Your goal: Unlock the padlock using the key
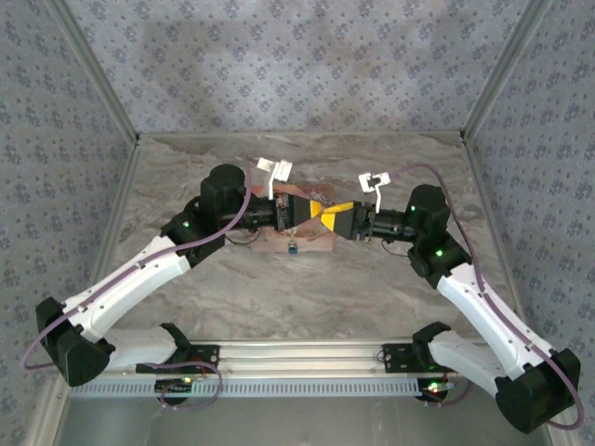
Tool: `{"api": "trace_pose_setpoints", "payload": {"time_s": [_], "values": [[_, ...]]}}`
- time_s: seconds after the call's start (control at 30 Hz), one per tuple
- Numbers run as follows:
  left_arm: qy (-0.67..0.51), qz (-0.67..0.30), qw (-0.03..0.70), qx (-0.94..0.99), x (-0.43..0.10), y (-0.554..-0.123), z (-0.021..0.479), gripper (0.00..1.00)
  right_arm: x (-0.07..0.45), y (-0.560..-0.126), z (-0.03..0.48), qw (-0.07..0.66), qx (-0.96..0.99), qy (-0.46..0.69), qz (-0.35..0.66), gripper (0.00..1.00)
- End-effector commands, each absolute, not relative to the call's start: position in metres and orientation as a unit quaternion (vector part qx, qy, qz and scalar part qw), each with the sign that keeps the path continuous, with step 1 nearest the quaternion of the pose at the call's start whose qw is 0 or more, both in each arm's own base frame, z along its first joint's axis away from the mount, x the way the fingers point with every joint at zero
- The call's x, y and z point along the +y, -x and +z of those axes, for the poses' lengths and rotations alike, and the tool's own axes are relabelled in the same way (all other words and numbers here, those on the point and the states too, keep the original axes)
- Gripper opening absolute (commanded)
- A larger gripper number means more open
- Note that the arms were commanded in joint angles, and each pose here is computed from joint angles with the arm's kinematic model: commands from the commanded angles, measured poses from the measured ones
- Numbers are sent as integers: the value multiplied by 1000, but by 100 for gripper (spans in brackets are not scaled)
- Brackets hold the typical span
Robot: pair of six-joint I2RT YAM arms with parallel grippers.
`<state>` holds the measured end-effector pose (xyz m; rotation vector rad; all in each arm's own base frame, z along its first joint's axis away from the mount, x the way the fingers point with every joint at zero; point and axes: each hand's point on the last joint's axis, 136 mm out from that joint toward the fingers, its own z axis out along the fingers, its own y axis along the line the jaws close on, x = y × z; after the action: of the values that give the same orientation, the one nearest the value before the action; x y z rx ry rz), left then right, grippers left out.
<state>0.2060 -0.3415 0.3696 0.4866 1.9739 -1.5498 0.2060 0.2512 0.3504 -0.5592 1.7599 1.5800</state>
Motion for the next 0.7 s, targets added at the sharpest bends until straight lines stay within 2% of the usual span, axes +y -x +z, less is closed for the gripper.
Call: {"api": "trace_pose_setpoints", "payload": {"time_s": [0.0, 0.3, 0.67], "values": [[-196, -600, 295, 718, -345, -201, 389, 0, 253, -200, 365, 359, 663, 237, 613, 46], [-201, -604, 289, 715, -348, -198, 389, 0, 254, -199, 366, 357, 661, 242, 614, 33], [-200, -598, 293, 719, -348, -199, 386, 0, 255, -194, 364, 354, 658, 258, 612, 3]]}}
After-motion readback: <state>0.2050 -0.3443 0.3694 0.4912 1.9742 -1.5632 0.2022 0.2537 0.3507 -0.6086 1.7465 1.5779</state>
